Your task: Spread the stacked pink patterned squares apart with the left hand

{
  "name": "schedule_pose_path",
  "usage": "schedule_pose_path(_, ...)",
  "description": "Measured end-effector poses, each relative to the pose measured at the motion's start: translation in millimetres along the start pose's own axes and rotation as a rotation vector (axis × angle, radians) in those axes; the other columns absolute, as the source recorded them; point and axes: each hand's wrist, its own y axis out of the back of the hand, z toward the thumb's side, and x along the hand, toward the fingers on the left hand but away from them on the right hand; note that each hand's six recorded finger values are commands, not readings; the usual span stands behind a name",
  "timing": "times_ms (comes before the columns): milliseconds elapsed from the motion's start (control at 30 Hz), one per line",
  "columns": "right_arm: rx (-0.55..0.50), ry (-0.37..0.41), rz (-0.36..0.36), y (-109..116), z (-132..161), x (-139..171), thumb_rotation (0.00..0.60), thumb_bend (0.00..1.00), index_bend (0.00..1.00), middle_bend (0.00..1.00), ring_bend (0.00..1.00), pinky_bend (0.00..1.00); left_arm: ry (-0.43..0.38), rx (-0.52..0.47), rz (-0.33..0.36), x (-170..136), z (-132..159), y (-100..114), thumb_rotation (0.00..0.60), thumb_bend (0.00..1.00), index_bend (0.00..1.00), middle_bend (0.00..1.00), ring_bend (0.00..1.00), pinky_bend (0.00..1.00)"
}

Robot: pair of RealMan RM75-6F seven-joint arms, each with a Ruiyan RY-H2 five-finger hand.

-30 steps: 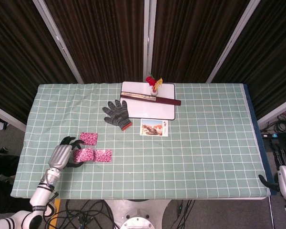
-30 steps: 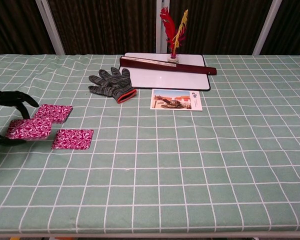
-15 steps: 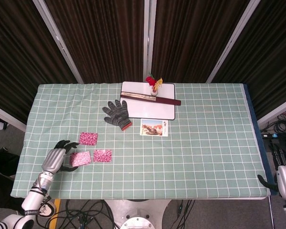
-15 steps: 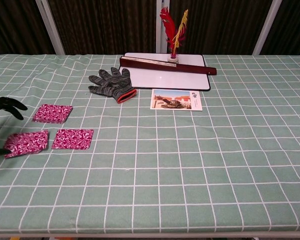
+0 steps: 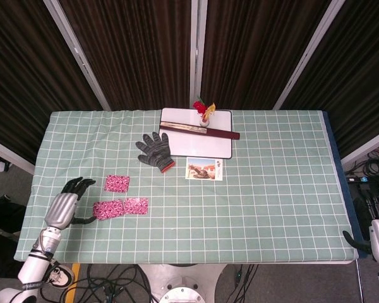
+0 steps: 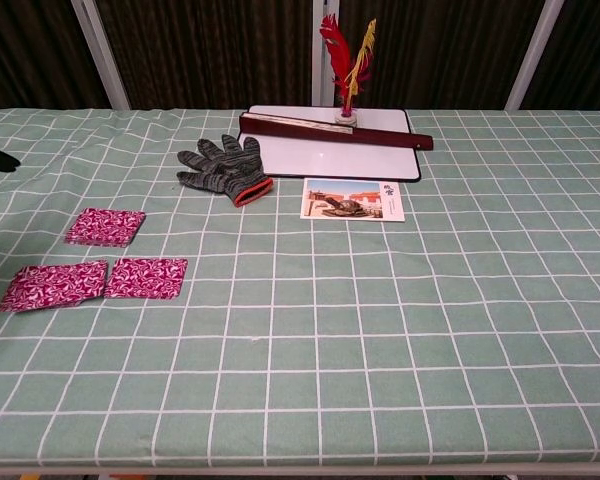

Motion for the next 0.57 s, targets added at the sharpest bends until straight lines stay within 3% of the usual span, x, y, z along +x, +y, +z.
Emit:
schedule_pose_path(200, -0.006, 0.061, -0.028, 1, 13, 3, 0.6, 0.13, 0.0, 0.0, 0.0, 0.0, 0.043, 0.146, 0.14, -18, -13, 40, 0.6, 0.06, 0.14, 0.12, 0.01, 0.07)
schedule_pose_path(333, 0.007, 0.086, -0.032, -2, 18, 6, 0.6, 0.13, 0.0, 0.0, 0.0, 0.0, 0.129, 0.189, 0.224, -43, -34, 64, 0.6, 0.06, 0.14, 0.12, 0.01, 0.07)
schedule_pose_path(567, 0.014, 0.068, -0.026, -3, 12, 8, 0.6, 0.13, 0.0, 0.0, 0.0, 0.0, 0.261, 0.236, 0.219, -80, -60, 67, 0.6, 0.06, 0.14, 0.12, 0.01, 0.07)
